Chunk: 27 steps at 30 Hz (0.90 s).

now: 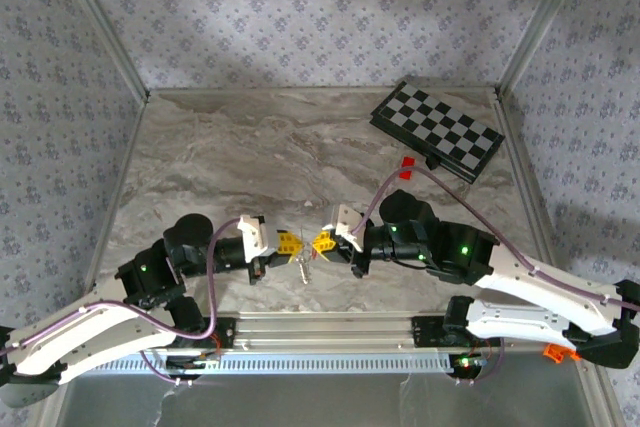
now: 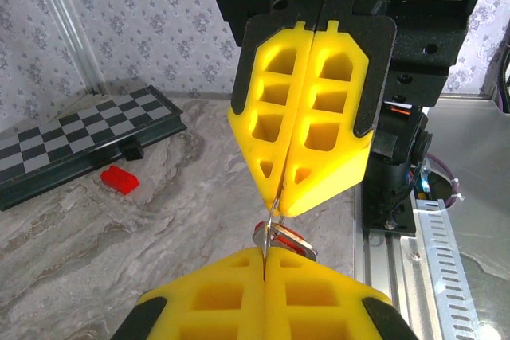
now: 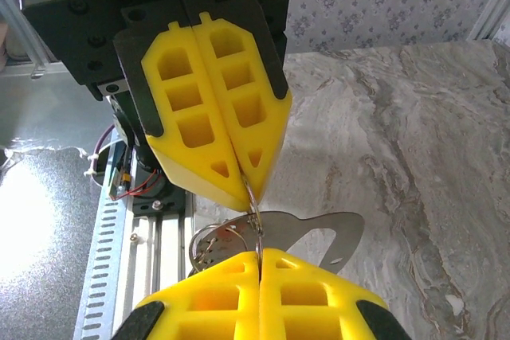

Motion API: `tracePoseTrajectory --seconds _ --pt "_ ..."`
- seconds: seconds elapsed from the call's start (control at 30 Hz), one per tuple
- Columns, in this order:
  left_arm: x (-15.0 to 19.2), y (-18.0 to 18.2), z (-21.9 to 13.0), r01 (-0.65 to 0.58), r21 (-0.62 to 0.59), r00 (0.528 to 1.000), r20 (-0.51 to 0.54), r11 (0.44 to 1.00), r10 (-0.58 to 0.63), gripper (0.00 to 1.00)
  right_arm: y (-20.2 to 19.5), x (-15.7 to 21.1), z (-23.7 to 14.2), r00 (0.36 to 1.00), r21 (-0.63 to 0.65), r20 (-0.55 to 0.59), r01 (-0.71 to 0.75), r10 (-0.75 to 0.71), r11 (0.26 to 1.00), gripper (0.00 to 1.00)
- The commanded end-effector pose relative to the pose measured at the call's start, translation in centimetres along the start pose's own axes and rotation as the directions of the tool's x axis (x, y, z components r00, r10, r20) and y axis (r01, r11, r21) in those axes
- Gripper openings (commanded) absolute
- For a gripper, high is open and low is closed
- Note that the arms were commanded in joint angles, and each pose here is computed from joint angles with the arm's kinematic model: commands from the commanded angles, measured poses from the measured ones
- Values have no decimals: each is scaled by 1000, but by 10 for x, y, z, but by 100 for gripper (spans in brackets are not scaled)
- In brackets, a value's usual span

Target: Put the keys on the keyring

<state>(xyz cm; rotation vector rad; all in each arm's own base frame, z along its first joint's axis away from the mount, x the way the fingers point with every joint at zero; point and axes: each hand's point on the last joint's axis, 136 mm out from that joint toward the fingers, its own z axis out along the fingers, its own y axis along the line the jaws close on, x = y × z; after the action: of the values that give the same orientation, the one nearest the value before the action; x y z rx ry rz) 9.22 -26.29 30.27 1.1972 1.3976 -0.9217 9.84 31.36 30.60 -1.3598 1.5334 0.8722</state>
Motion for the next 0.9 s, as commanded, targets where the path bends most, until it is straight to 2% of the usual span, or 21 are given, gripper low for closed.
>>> tracePoseTrajectory --seconds 0.0,0.87 --pt "-16 1 -3 -9 -6 998 63 1000 9 0 3 -3 1 1000 -12 22 10 -9 1000 0" --pt "-13 3 -1 -4 -11 999 50 1000 5 0 6 -11 5 998 -41 54 15 -13 999 0"
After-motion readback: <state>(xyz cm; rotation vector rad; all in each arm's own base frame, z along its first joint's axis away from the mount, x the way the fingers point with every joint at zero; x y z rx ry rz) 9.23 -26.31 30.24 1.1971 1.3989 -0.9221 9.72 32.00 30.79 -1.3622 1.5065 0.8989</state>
